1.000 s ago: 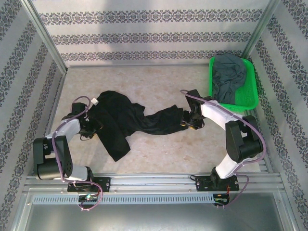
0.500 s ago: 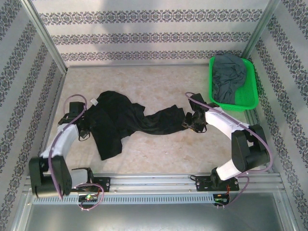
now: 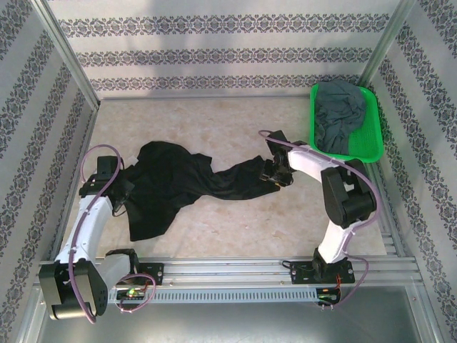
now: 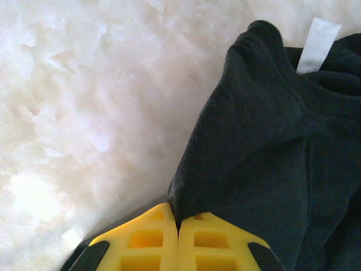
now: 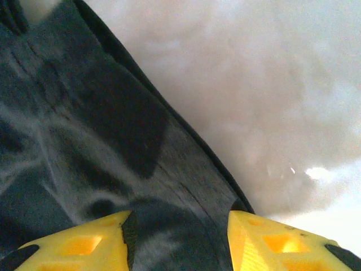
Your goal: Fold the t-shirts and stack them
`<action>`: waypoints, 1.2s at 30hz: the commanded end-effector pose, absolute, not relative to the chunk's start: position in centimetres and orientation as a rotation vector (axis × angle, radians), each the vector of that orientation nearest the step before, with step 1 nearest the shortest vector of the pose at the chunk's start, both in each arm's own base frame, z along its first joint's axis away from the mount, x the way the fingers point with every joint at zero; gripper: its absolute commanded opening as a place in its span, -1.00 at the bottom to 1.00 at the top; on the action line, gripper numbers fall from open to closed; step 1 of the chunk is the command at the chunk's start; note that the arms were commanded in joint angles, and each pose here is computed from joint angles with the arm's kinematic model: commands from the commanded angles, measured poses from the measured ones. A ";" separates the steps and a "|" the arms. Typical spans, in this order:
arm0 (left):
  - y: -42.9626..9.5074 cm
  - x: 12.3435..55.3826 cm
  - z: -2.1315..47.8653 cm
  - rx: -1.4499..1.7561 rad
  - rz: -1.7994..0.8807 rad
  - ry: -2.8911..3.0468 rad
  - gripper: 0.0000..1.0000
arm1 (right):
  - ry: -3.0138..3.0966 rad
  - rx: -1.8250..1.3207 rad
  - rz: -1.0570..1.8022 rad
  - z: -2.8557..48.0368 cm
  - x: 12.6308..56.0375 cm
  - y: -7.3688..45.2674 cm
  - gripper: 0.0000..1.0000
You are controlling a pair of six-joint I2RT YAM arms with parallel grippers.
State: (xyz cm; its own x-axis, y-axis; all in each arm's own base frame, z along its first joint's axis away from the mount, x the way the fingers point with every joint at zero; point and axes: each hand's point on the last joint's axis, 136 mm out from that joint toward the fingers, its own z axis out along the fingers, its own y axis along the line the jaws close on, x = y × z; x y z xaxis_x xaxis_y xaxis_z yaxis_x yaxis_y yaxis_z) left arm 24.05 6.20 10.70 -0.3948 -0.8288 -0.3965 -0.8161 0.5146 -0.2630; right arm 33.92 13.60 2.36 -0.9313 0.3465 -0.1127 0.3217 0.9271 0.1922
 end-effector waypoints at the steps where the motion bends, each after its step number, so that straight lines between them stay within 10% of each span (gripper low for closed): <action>1: 6.5 23.1 11.1 -1.371 0.011 2.278 -1.00 | 2.960 0.389 0.143 1.8 34.7 13.3 -0.25; 6: 6.6 23.2 11.4 -1.364 0.017 2.273 -1.00 | 2.907 0.367 0.132 3.6 35.3 13.0 -0.99; 36: 8.2 24.6 13.4 -1.339 0.091 2.193 -1.00 | 2.015 0.353 0.469 36.6 30.7 9.6 -1.00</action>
